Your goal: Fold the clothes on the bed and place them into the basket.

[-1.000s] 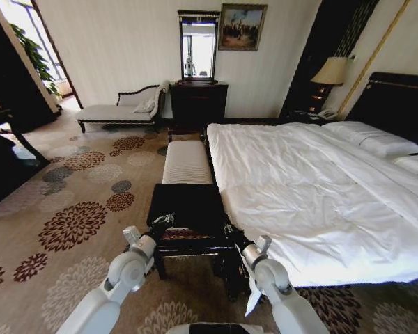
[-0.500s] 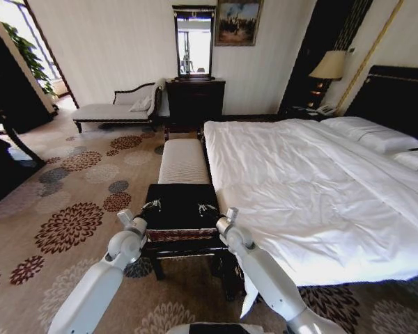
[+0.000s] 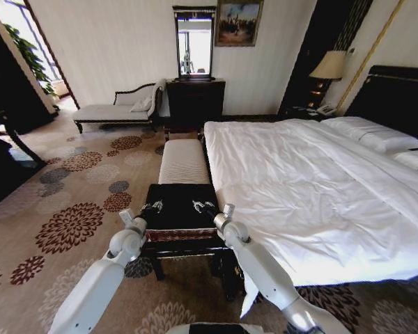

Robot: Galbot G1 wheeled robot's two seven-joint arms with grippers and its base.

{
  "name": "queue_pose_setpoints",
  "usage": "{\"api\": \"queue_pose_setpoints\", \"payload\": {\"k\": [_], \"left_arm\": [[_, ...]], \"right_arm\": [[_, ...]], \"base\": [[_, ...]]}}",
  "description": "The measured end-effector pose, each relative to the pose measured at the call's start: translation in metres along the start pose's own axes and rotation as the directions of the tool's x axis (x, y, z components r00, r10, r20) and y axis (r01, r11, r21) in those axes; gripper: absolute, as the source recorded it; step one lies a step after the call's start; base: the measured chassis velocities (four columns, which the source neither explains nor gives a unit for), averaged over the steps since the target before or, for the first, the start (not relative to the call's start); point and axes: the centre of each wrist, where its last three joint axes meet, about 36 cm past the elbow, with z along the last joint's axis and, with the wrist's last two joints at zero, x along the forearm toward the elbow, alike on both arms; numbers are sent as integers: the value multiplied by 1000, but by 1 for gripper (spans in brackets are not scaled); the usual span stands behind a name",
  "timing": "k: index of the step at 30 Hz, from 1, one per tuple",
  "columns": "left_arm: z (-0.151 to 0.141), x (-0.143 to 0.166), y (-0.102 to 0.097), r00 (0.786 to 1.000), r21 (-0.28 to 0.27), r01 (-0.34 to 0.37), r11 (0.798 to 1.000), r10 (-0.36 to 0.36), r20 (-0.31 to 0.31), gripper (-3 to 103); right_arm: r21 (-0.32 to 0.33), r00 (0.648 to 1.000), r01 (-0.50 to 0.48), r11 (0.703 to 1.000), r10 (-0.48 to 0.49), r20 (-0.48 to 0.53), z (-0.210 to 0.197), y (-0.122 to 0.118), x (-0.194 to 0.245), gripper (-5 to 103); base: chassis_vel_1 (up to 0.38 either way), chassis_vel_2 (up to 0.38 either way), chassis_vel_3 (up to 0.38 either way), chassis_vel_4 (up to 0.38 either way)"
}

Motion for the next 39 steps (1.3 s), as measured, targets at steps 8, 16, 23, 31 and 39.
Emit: {"api": "queue_pose_setpoints", "payload": {"k": [8, 16, 23, 31, 39], "left_arm": [[-5, 29, 5, 981, -250, 113, 962, -68, 184, 88], [-9, 100, 25, 952, -298, 211, 931, -126, 281, 100], [-14, 145, 25, 937, -274, 218, 937, -122, 328, 100], [-13, 160, 18, 933, -286, 211, 935, -106, 343, 100], [-13, 159, 18, 934, -285, 209, 936, -104, 343, 100]], "right_arm": [[189, 983, -143, 972, 117, 142, -13, -21, 43, 94], [316, 892, -398, 861, 283, 351, -24, -67, 181, 100], [334, 849, -480, 811, 334, 409, -14, -72, 252, 100], [384, 836, -505, 773, 327, 441, -15, -76, 264, 100], [382, 836, -504, 775, 326, 441, -15, -76, 262, 100]], "base": [[0, 0, 0, 0], [0, 0, 0, 0], [0, 0, 0, 0], [0, 0, 0, 0], [0, 0, 0, 0]]}}
